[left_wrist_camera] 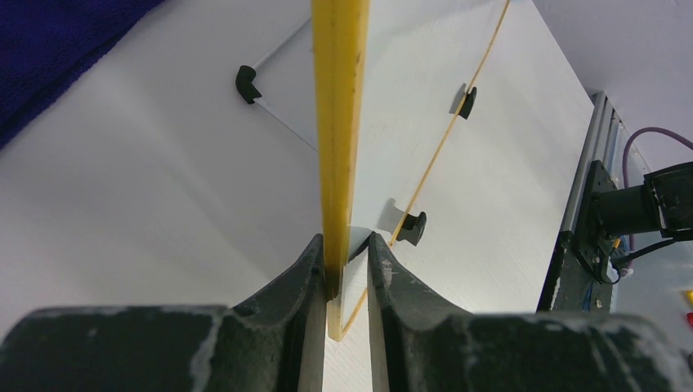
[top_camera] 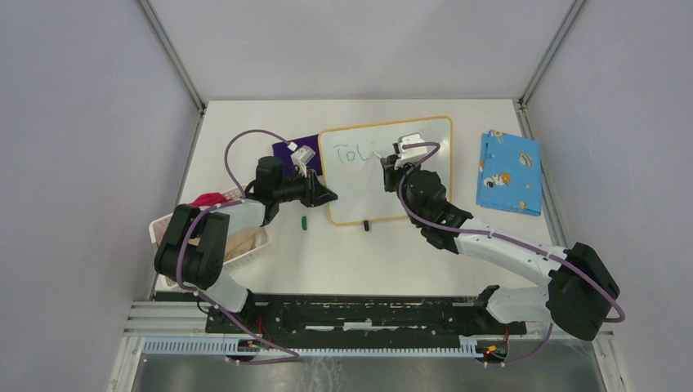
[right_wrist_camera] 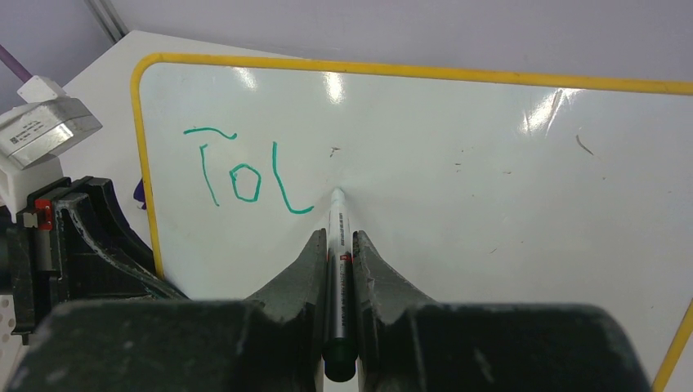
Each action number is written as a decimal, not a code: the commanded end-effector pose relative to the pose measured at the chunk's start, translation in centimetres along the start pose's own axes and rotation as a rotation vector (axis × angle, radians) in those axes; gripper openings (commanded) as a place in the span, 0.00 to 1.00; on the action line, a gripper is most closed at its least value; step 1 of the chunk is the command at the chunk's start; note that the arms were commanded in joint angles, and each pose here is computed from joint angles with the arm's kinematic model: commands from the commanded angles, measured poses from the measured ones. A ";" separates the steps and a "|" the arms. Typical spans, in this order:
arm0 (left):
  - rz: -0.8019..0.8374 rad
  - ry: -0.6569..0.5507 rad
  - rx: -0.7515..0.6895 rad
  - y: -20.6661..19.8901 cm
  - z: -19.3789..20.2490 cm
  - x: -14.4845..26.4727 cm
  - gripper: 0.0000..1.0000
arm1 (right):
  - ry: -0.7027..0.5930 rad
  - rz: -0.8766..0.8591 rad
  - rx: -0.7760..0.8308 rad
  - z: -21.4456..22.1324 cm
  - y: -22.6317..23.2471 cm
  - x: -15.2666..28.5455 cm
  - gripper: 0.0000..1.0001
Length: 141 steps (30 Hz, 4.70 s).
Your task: Write a sentence on the whiteboard
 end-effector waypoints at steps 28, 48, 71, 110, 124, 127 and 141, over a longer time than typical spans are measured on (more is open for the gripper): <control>-0.061 -0.008 -0.066 0.7 -0.5 -0.1 0.02 | 0.009 -0.051 -0.007 0.2 0.6 -0.3 0.00; -0.059 0.002 -0.068 0.6 -0.3 -0.2 0.02 | -0.028 0.019 0.010 -1.6 -0.3 -0.5 0.00; -0.059 0.004 -0.068 0.6 -0.3 -0.2 0.02 | -0.034 0.008 0.015 -2.2 0.1 -1.4 0.00; -0.065 0.006 -0.070 0.7 -0.3 -0.2 0.02 | -0.079 -0.013 -0.009 -3.6 -0.2 -0.5 0.00; -0.064 0.005 -0.073 0.6 -0.3 -0.2 0.02 | -0.046 0.011 -0.001 -2.1 -0.5 -1.0 0.00; -0.065 0.006 -0.072 0.7 -0.3 -0.2 0.02 | -0.036 0.015 0.000 -1.6 -0.7 -0.8 0.00; -0.064 0.009 -0.068 0.7 -0.2 -0.3 0.02 | -0.002 0.018 -0.011 0.4 -1.5 0.7 0.00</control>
Point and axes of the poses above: each gripper's point midway between its finger pads, its own x axis back along the fingers, its own y axis along the line the jaws close on, z = x × y, the point moved 8 cm from there along x, back along the fingers, and after that the axes turned 2 degrees about x, right-handed, at the moved point
